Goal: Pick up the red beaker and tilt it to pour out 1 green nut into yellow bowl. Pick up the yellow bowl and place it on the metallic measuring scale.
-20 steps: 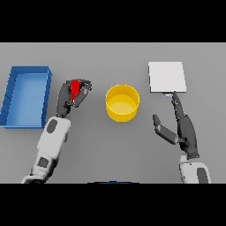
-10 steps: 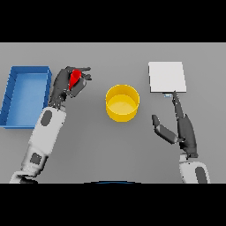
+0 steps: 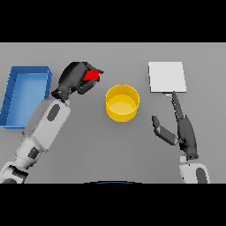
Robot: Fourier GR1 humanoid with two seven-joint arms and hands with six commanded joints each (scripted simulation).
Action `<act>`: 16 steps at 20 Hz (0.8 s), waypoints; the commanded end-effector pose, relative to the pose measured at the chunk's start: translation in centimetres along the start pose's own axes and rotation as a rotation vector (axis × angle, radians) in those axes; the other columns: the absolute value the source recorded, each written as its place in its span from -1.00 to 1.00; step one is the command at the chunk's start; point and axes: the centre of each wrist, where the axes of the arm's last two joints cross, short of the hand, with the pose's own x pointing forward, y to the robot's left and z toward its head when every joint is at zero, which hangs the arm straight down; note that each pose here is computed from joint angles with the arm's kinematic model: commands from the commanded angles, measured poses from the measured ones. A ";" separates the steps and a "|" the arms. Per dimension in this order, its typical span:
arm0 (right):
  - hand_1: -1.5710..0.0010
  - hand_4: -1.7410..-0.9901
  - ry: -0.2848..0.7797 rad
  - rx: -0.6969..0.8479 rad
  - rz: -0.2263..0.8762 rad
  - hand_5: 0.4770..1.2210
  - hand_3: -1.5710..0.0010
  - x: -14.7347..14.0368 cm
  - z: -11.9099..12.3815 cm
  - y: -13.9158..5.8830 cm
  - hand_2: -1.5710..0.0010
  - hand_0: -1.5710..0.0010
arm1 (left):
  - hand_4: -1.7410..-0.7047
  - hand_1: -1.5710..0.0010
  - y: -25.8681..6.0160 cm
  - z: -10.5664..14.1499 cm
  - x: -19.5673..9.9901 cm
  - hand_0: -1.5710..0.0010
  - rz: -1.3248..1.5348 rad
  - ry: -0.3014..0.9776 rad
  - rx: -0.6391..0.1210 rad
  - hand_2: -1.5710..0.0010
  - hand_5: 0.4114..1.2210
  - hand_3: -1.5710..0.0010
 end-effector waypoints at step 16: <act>1.00 0.80 0.006 0.028 -0.014 -0.44 1.00 -0.1 0.2 0.2 1.00 1.00 | -0.89 -1.00 -0.7 -6.1 7.8 -1.00 -1.030 -0.181 -0.521 -1.00 0.99 -1.00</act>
